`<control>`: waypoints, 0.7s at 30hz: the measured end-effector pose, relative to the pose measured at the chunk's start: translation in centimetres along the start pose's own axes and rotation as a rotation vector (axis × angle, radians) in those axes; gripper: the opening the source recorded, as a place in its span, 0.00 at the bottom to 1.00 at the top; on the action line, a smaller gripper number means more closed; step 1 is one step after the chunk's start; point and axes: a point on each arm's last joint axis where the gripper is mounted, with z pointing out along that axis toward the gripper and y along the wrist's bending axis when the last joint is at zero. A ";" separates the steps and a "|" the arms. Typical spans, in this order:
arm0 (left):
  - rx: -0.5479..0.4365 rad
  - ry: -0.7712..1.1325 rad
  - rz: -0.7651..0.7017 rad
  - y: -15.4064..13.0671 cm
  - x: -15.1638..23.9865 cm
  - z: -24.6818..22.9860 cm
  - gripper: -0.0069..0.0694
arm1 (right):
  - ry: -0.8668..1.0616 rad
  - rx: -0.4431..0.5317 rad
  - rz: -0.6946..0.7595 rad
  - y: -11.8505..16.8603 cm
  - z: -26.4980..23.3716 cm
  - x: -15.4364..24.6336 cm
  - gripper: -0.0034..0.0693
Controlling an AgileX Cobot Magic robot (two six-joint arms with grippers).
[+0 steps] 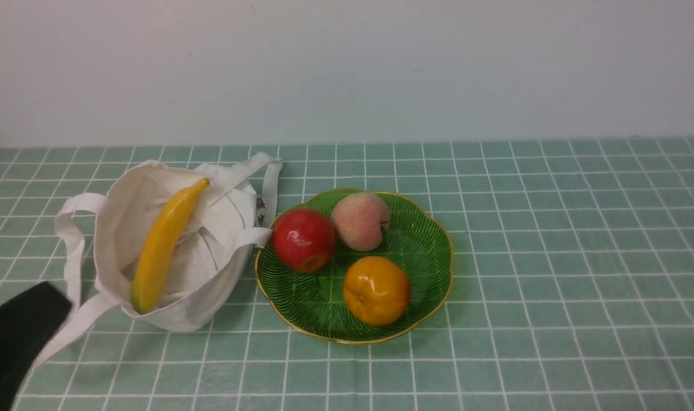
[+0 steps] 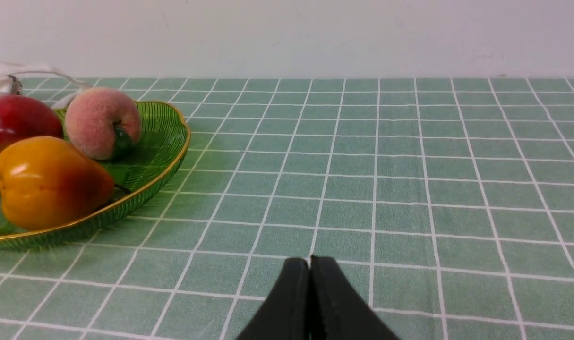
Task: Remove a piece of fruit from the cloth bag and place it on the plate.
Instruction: Use the left arm to grab a banana from the bag
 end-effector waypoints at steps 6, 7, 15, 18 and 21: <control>-0.334 0.600 0.269 2.3 -2.0 9.1 0.08 | 0.000 0.000 0.000 0.0 0.0 0.0 0.03; -0.387 0.696 0.287 3.1 -2.7 11.0 0.08 | 0.000 0.000 0.000 0.0 0.0 0.0 0.03; -0.618 0.862 0.379 8.1 -4.9 20.6 0.08 | 0.000 0.000 0.000 0.0 0.0 0.0 0.03; -0.673 0.860 0.383 9.3 -5.5 22.8 0.08 | 0.000 0.000 0.000 0.0 0.0 0.0 0.03; -0.745 0.874 0.371 11.1 -5.6 25.1 0.10 | 0.000 0.000 0.000 0.0 0.0 0.0 0.03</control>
